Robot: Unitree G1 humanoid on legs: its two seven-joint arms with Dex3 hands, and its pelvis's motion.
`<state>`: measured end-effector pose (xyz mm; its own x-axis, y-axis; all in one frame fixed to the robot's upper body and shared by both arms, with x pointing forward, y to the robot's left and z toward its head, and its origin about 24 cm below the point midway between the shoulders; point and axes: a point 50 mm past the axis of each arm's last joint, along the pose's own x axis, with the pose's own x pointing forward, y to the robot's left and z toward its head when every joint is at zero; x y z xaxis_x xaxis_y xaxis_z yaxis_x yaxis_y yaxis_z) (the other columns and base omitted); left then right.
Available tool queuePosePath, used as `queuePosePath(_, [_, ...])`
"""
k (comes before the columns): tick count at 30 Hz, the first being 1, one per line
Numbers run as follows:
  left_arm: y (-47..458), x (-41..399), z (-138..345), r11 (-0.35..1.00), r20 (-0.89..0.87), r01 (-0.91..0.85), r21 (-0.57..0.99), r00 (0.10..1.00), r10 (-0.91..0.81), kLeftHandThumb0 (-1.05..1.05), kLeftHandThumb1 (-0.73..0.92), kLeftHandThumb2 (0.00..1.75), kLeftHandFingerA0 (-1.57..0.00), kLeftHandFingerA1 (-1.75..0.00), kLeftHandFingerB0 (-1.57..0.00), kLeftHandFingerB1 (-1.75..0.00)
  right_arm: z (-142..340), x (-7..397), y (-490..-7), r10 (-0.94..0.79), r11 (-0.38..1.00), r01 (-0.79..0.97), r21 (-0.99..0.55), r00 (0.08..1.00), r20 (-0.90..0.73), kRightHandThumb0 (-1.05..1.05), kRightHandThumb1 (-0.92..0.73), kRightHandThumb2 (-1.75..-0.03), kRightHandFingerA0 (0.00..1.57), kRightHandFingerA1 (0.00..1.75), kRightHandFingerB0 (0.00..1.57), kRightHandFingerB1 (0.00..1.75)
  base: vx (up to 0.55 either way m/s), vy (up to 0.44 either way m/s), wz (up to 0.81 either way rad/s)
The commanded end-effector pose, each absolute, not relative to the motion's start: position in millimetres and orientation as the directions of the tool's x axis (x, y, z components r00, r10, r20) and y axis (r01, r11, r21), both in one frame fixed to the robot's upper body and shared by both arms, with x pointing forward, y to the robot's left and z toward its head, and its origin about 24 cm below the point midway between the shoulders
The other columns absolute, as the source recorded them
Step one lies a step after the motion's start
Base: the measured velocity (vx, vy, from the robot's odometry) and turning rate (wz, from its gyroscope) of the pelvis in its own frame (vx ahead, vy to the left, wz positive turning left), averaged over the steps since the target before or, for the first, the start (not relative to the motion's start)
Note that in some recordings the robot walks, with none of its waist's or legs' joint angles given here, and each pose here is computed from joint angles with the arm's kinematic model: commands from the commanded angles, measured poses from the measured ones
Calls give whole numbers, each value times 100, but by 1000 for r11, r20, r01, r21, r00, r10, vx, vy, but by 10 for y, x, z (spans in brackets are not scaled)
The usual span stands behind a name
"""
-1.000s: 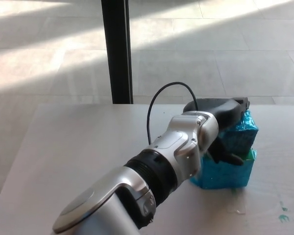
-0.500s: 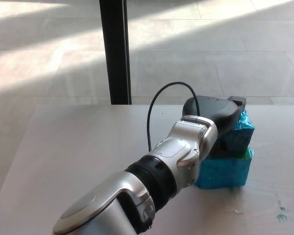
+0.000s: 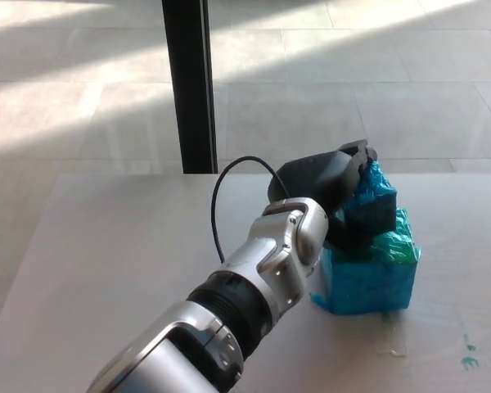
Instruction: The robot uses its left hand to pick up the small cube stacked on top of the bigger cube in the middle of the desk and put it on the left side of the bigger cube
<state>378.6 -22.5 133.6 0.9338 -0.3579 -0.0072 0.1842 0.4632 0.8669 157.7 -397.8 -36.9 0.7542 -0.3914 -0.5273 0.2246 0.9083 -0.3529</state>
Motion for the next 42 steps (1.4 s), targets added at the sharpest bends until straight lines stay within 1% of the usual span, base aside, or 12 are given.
queuePosePath(1, [-390, 3644, 1129, 508, -51, 260, 821, 920, -388, -19, 59, 65, -78, -89, -91, -72, -308, 1570, -4034, -416, 893, 237, -382, 758, -503, -44, -82, -65, 50, 75, 57, 42, 0, 0, 0])
queuePosePath(4, [-393, 3643, 1117, 477, -71, 279, 834, 910, -408, -21, 61, 83, -84, -156, -84, -125, -298, 1580, -4041, -421, 891, 241, -384, 755, -503, -44, -82, -65, 50, 74, 57, 41, 0, 0, 0])
queuePosePath(8, [-392, 3644, 1111, 463, -74, 277, 842, 909, -411, -27, 67, 75, -86, -171, -72, -130, -306, 1575, -4045, -426, 891, 251, -379, 751, -505, -43, -83, -65, 51, 74, 58, 43, 0, 0, 0])
queuePosePath(15, [-355, 3666, 1096, 426, -98, 277, 861, 913, -396, -24, 69, 83, -69, -144, -72, -121, -310, 1566, -4051, -441, 880, 248, -405, 741, -506, -45, -84, -65, 52, 69, 59, 43, 0, 0, 0])
queuePosePath(17, [-340, 3666, 1083, 421, -90, 267, 867, 914, -395, -22, 71, 80, -72, -170, -65, -148, -310, 1559, -4052, -437, 884, 248, -397, 743, -507, -44, -84, -65, 51, 71, 58, 45, 0, 0, 0])
queuePosePath(23, [-313, 3674, 1080, 407, -78, 252, 878, 914, -399, -25, 69, 81, -78, -149, -76, -119, -313, 1541, -4054, -437, 885, 257, -388, 745, -505, -45, -85, -66, 51, 74, 59, 46, 0, 0, 0])
queuePosePath(24, [-311, 3674, 1089, 410, -65, 242, 879, 914, -400, -19, 69, 79, -83, -164, -69, -137, -316, 1539, -4055, -440, 883, 257, -392, 742, -506, -45, -85, -65, 51, 74, 58, 46, 0, 0, 0])
queuePosePath(33, [-158, 3781, 1249, 495, 5, 184, 849, 934, -356, -22, 70, 69, -79, -161, -70, -128, -326, 1528, -4051, -435, 886, 251, -389, 740, -513, -45, -85, -65, 52, 78, 58, 46, 0, 0, 0])
queuePosePath(35, [-72, 3833, 1332, 492, 49, 137, 859, 937, -346, -22, 70, 72, -73, -175, -60, -156, -330, 1526, -4054, -439, 885, 253, -391, 734, -518, -46, -84, -65, 52, 74, 60, 46, 0, 0, 0])
queuePosePath(37, [18, 3890, 1433, 507, 81, 99, 856, 943, -321, -21, 69, 76, -77, -167, -68, -128, -328, 1530, -4050, -445, 879, 251, -405, 734, -513, -47, -84, -65, 52, 73, 61, 47, 0, 0, 0])
queuePosePath(41, [135, 3961, 1570, 570, 104, 75, 818, 956, -276, -20, 72, 73, -91, -170, -63, -141, -323, 1525, -4050, -444, 881, 249, -403, 733, -515, -48, -84, -65, 51, 73, 60, 47, 0, 0, 0])
queuePosePath(42, [164, 3973, 1608, 583, 126, 57, 810, 955, -269, -20, 71, 73, -75, -175, -63, -156, -331, 1527, -4053, -448, 883, 268, -386, 726, -522, -47, -83, -65, 52, 76, 61, 47, 0, 0, 0])
